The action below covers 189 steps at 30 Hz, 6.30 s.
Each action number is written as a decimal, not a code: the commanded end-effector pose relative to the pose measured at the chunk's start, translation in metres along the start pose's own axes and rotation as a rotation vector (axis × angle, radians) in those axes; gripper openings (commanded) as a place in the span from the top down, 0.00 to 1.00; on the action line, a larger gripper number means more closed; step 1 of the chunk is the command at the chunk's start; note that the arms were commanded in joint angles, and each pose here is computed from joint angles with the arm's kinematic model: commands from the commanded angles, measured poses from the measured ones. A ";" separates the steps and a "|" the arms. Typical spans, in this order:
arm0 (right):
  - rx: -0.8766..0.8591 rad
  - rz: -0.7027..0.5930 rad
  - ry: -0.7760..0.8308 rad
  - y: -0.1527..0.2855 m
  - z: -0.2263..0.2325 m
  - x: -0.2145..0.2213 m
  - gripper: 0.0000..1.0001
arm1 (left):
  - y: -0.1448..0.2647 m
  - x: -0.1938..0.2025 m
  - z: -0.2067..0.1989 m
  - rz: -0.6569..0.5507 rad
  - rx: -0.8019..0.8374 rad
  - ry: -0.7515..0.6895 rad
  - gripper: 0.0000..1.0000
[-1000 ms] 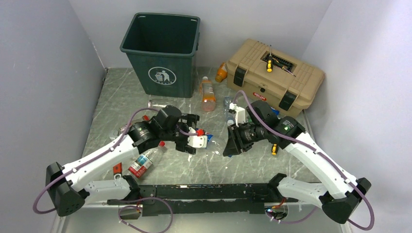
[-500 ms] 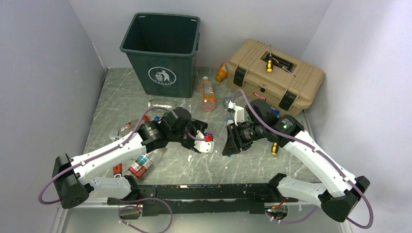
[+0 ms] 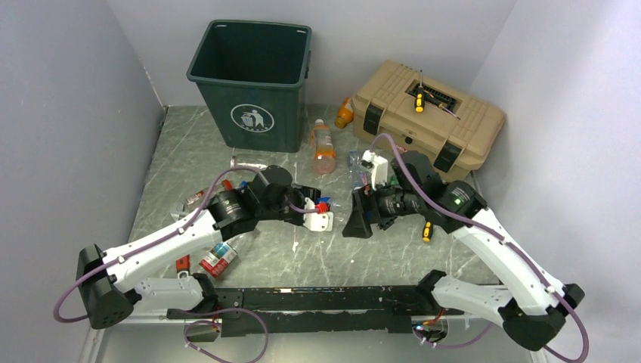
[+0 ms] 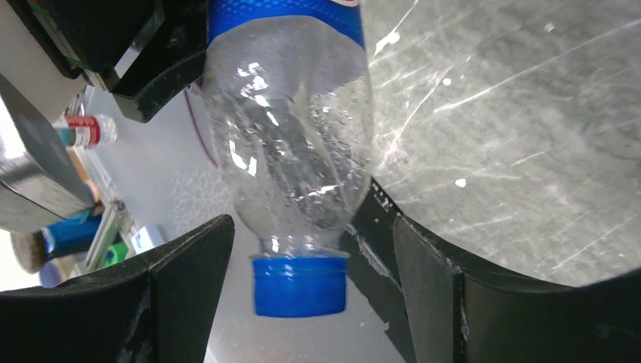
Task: Put the plastic bottles in the bin
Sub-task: Place the plastic bottle in the trash bin.
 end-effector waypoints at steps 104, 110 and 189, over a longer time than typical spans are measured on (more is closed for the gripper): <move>-0.188 -0.797 0.325 -0.051 0.009 0.012 0.76 | 0.097 -0.119 0.069 -0.755 -0.187 1.110 0.19; -0.176 -0.780 0.331 -0.056 0.007 0.013 0.77 | 0.100 -0.128 0.069 -0.796 -0.121 1.105 0.43; 0.110 -0.774 0.088 -0.025 -0.034 0.070 0.00 | 0.093 0.134 0.332 -0.427 -0.743 0.973 0.38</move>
Point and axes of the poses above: each gripper's point midway between its finger pads, its own y axis back along the fingers, its own z axis along the line the jaws close on, x = y × z, the point moved 9 cm from there along y, back along the fingers, and after that the axes turned 5 degrees about y, right-handed, at the moved point
